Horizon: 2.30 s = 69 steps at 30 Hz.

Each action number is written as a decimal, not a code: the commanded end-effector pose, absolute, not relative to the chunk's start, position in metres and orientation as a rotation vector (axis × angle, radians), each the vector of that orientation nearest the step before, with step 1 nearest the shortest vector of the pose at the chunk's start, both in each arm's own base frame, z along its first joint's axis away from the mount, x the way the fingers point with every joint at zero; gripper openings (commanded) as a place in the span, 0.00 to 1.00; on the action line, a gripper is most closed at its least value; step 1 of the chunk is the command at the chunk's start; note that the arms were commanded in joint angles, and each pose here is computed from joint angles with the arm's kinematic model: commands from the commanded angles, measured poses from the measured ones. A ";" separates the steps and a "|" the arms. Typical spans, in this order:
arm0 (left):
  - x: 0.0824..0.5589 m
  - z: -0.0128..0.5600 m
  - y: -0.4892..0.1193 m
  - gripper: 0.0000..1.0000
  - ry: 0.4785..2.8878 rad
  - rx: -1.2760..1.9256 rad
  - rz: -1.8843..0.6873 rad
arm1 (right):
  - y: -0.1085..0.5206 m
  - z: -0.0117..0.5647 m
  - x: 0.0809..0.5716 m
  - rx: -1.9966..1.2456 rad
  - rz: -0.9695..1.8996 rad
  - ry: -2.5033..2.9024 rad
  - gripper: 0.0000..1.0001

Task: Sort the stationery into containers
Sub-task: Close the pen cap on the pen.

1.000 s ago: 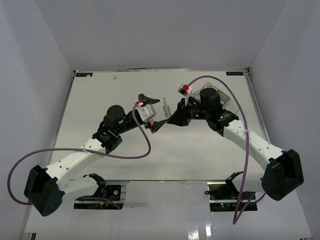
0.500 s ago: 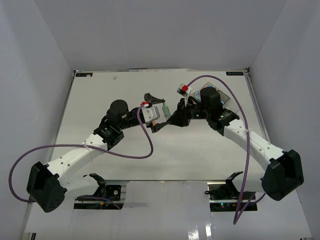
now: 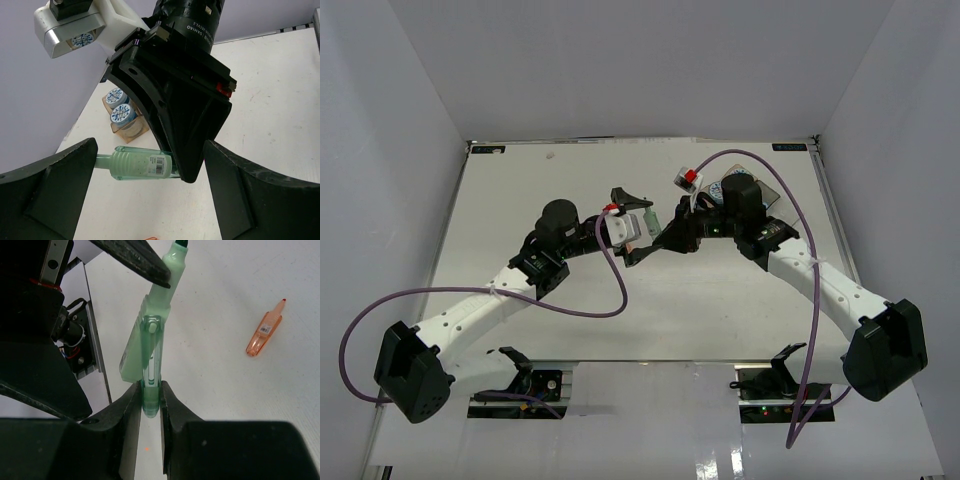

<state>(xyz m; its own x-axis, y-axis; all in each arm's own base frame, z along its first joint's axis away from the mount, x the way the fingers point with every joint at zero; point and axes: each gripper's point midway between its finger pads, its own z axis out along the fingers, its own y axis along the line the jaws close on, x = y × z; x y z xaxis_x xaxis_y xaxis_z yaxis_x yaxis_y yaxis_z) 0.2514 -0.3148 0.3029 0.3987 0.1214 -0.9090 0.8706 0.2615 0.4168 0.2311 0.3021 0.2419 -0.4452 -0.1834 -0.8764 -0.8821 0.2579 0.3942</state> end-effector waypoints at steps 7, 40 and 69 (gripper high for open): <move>0.248 0.296 -0.315 0.98 1.059 1.219 -0.695 | 0.309 0.295 0.215 -1.073 1.289 1.519 0.08; 0.251 0.291 -0.306 0.98 1.131 1.187 -0.886 | 0.305 0.289 0.224 -1.112 1.219 1.460 0.08; 0.269 0.324 -0.286 0.98 1.063 1.072 -0.695 | 0.306 0.277 0.230 -1.087 1.218 1.517 0.08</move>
